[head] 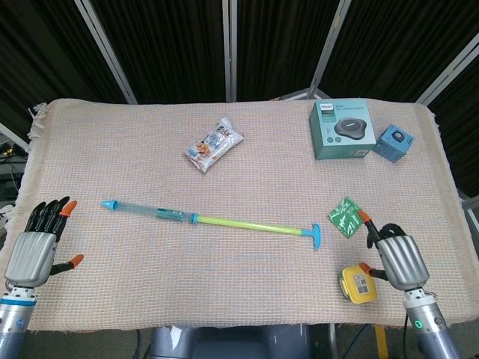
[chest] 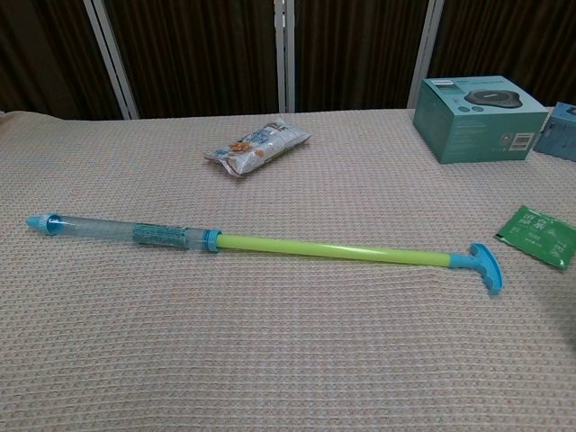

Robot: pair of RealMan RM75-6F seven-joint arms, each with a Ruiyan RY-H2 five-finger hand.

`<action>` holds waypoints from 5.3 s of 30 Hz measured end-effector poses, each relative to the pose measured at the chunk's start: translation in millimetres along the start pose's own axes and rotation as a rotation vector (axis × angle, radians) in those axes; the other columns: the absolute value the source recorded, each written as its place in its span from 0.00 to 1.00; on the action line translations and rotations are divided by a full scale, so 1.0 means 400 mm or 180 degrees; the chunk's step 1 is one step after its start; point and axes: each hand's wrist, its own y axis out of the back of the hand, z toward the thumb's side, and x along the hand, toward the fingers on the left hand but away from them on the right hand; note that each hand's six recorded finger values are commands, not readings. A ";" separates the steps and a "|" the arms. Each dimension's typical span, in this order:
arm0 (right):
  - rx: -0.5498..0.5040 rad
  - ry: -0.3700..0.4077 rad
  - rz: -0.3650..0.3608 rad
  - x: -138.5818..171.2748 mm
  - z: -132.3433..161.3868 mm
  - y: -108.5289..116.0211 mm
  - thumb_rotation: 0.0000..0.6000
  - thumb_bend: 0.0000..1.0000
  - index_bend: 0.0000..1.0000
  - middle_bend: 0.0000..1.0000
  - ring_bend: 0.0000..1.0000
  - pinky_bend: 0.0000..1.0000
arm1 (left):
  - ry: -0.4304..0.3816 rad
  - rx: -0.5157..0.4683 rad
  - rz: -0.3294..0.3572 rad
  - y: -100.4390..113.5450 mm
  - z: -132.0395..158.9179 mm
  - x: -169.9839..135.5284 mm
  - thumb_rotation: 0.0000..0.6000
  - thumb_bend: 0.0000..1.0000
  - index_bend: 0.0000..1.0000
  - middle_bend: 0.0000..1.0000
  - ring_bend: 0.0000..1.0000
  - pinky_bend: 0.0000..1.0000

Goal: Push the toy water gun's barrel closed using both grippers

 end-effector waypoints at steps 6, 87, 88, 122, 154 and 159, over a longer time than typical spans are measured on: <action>-0.0089 0.0249 0.0492 -0.116 0.063 -0.049 1.00 0.02 0.28 1.00 1.00 1.00 | 0.0045 0.0076 -0.0045 -0.018 -0.003 0.022 1.00 0.00 0.00 0.00 0.00 0.00; 0.0447 0.0325 0.1194 -0.335 0.172 -0.212 1.00 0.47 0.65 1.00 1.00 1.00 | -0.0474 0.0348 -0.0326 -0.188 0.068 0.302 1.00 0.00 0.22 0.89 0.83 1.00; 0.0451 0.0328 0.1194 -0.335 0.171 -0.211 1.00 0.47 0.65 1.00 1.00 1.00 | -0.0483 0.0361 -0.0363 -0.199 0.070 0.321 1.00 0.00 0.24 0.89 0.83 1.00; 0.0474 0.0262 0.1177 -0.338 0.153 -0.195 1.00 0.47 0.66 1.00 1.00 1.00 | -0.0240 0.0433 -0.0827 -0.342 0.083 0.497 1.00 0.30 0.46 0.89 0.83 1.00; 0.0175 0.0439 0.1056 -0.414 0.302 -0.178 1.00 0.49 0.66 1.00 1.00 1.00 | -0.0653 -0.0112 -0.0653 -0.294 0.375 0.488 1.00 0.34 0.81 0.89 0.83 1.00; 0.0165 0.0477 0.1038 -0.431 0.336 -0.184 1.00 0.49 0.66 1.00 1.00 1.00 | -0.0758 -0.0181 -0.0650 -0.292 0.447 0.484 1.00 0.34 0.81 0.89 0.83 1.00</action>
